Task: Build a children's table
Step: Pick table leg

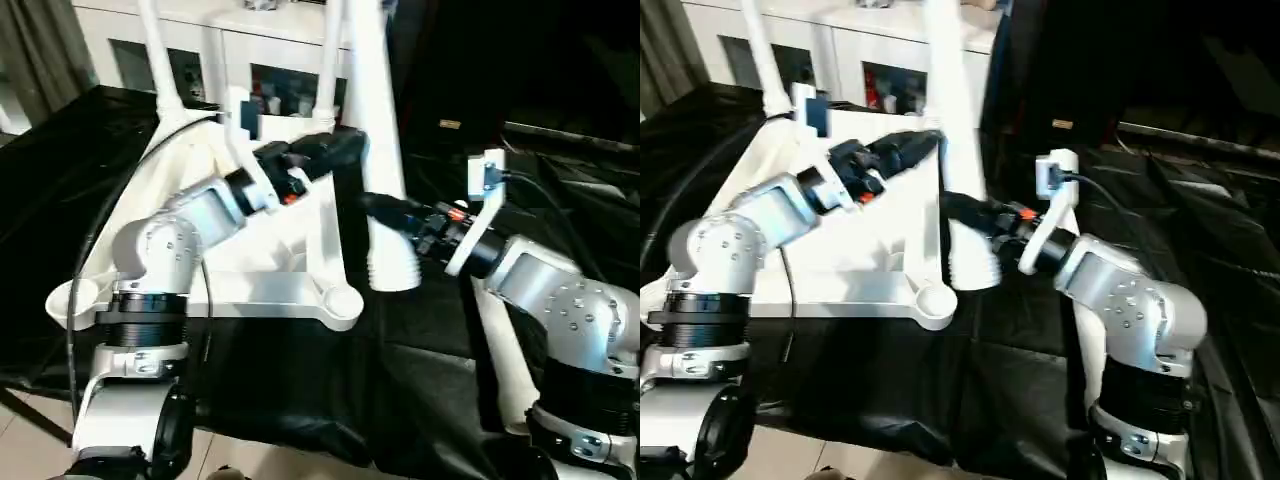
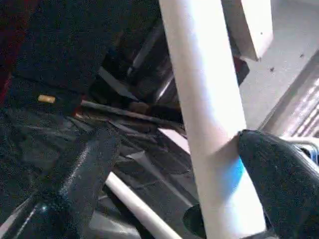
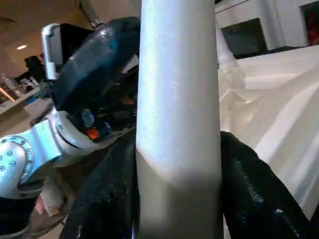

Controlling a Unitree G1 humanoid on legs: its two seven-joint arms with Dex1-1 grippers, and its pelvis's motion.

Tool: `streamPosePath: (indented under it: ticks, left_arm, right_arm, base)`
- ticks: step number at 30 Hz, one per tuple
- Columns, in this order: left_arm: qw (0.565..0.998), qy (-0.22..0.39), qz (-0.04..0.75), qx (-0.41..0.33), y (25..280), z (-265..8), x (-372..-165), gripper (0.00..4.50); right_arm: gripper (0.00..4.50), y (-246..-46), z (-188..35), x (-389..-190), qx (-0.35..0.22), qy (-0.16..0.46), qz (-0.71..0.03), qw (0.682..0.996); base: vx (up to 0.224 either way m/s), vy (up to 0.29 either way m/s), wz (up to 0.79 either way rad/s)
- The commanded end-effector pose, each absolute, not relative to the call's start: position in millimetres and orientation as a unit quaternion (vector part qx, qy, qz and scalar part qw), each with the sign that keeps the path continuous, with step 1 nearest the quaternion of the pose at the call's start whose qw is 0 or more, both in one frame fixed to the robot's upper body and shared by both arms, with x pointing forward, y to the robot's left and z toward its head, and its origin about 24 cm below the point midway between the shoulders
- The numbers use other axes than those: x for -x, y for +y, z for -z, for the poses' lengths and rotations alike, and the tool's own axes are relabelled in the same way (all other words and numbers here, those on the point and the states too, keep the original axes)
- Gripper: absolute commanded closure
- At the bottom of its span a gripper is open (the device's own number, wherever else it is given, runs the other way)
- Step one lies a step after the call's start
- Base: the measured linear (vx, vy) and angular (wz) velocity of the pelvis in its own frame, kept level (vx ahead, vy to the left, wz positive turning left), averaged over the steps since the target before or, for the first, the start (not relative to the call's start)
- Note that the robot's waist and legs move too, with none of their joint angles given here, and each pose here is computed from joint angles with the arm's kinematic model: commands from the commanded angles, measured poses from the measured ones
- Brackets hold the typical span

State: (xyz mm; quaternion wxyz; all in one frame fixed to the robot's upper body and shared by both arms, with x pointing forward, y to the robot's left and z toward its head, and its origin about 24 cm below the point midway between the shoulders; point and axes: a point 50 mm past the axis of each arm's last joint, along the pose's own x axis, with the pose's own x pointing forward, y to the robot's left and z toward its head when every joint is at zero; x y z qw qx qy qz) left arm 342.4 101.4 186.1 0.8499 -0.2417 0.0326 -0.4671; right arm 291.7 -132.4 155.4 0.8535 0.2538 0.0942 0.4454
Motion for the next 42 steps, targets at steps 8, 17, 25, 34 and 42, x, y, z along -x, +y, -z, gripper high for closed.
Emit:
streamPosePath:
  ticks: [8, 17, 25, 34, 42]
  left_arm:
    - [0.816, 0.042, 0.502, 0.284, 81, -197, -333, 0.0]
    - [0.832, 0.071, 0.462, 0.3, 77, -188, -338, 0.0]
    - [0.847, 0.084, 0.436, 0.294, 78, -185, -340, 0.59]
    - [0.859, 0.094, 0.398, 0.309, 77, -179, -344, 1.29]
    - [0.864, 0.097, 0.375, 0.322, 79, -177, -347, 1.89]
  right_arm:
    - [2.63, -127.8, -154, -291.3, -0.211, 0.083, -0.458, 0.86]
    - [2.63, -110.6, -146, -303.4, -0.104, 0.091, -0.4, 0.906]
    - [2.63, -106.7, -131, -314.1, -0.002, 0.109, -0.323, 0.94]
    - [2.63, -94.8, -134, -318.4, 0.036, 0.084, -0.283, 0.955]
    - [2.63, -87.9, -132, -315.9, 0.043, 0.072, -0.284, 0.955]
  base:
    - [0.0, 0.0, 0.0]
    - [0.0, 0.0, 0.0]
    - [0.0, 0.0, 0.0]
    - [0.0, 0.0, 0.0]
    - [0.0, 0.0, 0.0]
